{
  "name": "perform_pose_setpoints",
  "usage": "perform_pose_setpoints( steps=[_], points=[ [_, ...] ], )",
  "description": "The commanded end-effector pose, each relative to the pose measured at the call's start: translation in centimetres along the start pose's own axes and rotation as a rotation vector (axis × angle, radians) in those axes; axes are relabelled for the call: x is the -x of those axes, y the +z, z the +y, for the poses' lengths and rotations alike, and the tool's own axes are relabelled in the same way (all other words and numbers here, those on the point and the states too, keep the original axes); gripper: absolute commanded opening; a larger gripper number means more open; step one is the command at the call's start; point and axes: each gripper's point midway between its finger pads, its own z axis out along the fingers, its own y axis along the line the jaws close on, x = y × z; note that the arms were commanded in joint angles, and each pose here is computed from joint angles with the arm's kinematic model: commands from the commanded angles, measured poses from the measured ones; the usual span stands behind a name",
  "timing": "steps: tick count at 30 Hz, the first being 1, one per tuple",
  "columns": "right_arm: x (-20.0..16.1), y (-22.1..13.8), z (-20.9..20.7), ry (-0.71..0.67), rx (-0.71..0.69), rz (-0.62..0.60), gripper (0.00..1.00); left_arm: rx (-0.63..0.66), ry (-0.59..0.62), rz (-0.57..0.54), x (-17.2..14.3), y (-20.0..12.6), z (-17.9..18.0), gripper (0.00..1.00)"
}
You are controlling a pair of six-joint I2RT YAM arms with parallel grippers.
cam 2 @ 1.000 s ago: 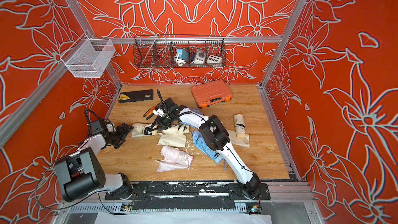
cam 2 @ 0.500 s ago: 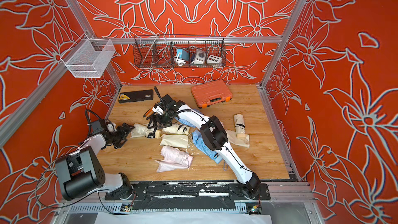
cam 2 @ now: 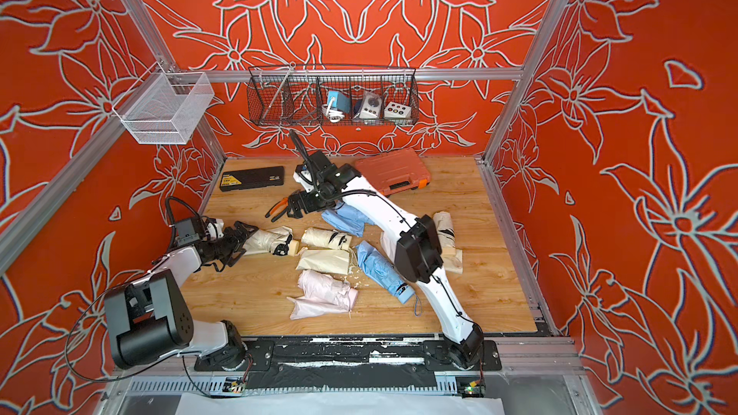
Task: Take umbrellas out of sleeves
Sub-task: Place the umbrella in the umbrella sleeve, then reset both arms
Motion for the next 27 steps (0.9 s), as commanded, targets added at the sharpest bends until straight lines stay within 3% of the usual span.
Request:
perform_pose_setpoints(
  steps=[1, 9, 15, 18, 23, 27],
  points=[
    [1.2, -5.8, -1.3, -0.030, -0.093, -0.084, 0.99, -0.088, 0.058, 0.001, 0.4, 0.0, -3.1, 0.97],
    [-0.2, -14.6, -3.4, 0.026, -0.178, -0.182, 0.99, -0.197, 0.232, 0.035, -1.7, 0.2, -10.2, 0.97],
    [-2.5, -20.5, -6.0, 0.081, -0.263, -0.291, 0.99, -0.298, 0.441, 0.055, -5.7, -0.2, -17.2, 0.97],
    [-3.8, -22.7, -6.6, 0.040, -0.309, -0.372, 0.99, -0.342, 0.554, 0.072, -8.3, -0.5, -19.9, 0.97],
    [-6.0, -25.7, -6.4, -0.096, -0.355, -0.631, 0.99, -0.323, 0.709, 0.039, -11.1, -1.1, -22.3, 0.97],
    [-9.3, -28.7, -8.3, -0.015, -0.436, -0.929, 0.99, -0.325, 0.770, -0.093, -11.8, -2.8, -23.2, 0.97]
  ],
)
